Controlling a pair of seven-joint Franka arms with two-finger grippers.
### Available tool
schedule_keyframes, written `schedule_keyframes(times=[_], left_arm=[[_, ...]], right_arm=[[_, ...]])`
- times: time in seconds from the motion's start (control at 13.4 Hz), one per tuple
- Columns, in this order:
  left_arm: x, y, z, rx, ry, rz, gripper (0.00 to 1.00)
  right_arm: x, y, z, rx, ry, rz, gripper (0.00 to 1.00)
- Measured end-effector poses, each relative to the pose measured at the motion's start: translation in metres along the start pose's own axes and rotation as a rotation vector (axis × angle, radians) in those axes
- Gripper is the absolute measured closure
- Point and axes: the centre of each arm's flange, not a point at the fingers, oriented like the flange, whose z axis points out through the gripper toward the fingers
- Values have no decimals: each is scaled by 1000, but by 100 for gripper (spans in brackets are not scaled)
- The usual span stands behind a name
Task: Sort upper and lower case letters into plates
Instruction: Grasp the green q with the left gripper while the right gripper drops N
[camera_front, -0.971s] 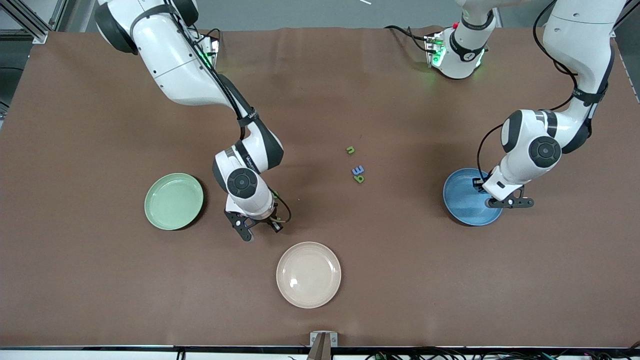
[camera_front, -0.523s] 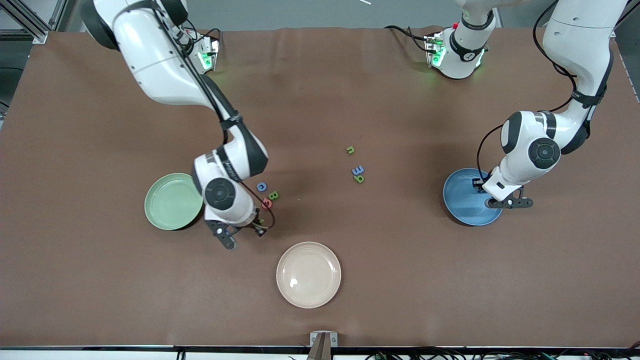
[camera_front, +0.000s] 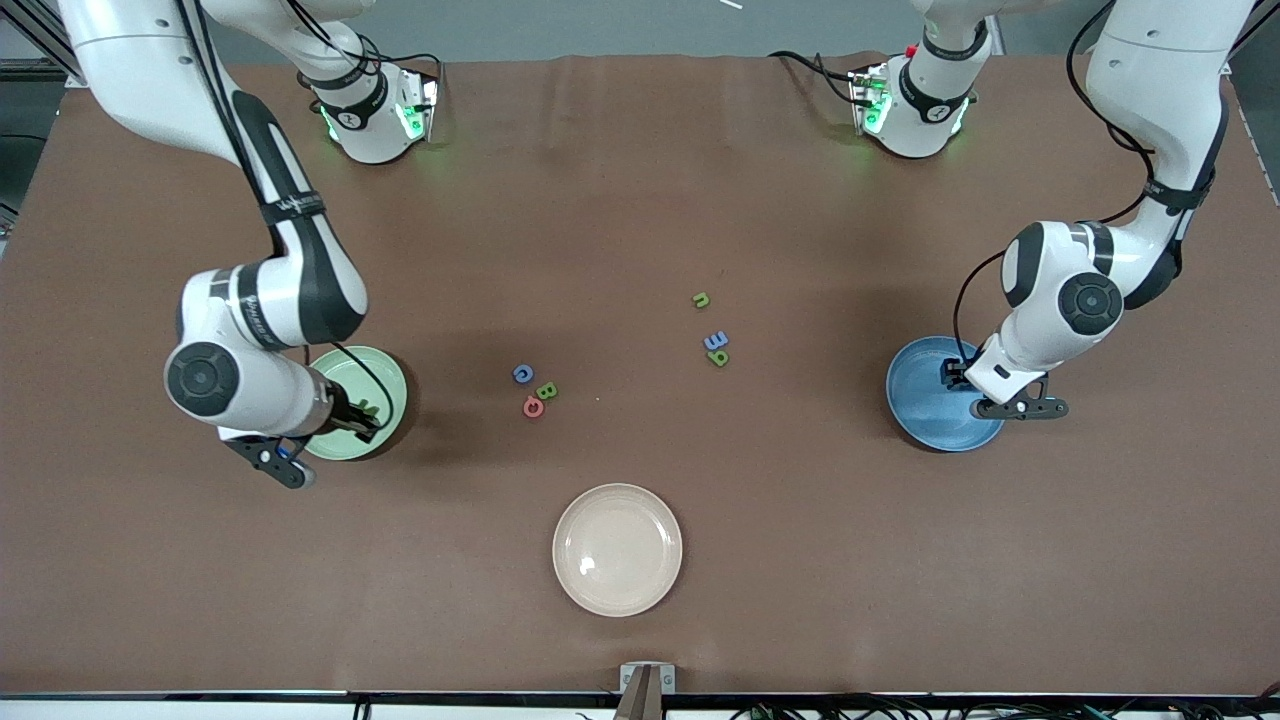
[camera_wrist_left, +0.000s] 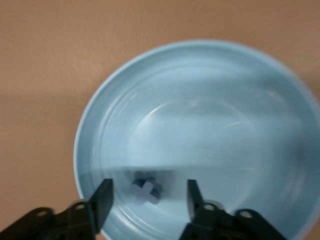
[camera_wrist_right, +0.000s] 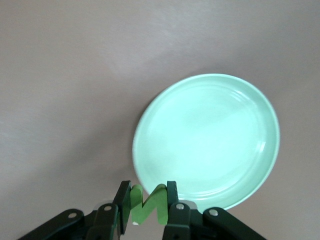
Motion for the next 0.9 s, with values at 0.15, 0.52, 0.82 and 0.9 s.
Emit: schedule_keyframes(times=[0.15,0.52,0.82,0.9], left_arm=[[12,23,-45,5,-35,16,6],[10,147,-101,-53,-38,-251,0],[-3,257,-97,-78,-63,-521,0],[-5,280,-94,-85,-71,-571,0]], right_arm=[[-15,9,16,7,8,-34,67],[-20,51,72,30,24,-88,67],[-15,78,90,26,8,-102,67],[-16,80,92,24,2,-109,67]])
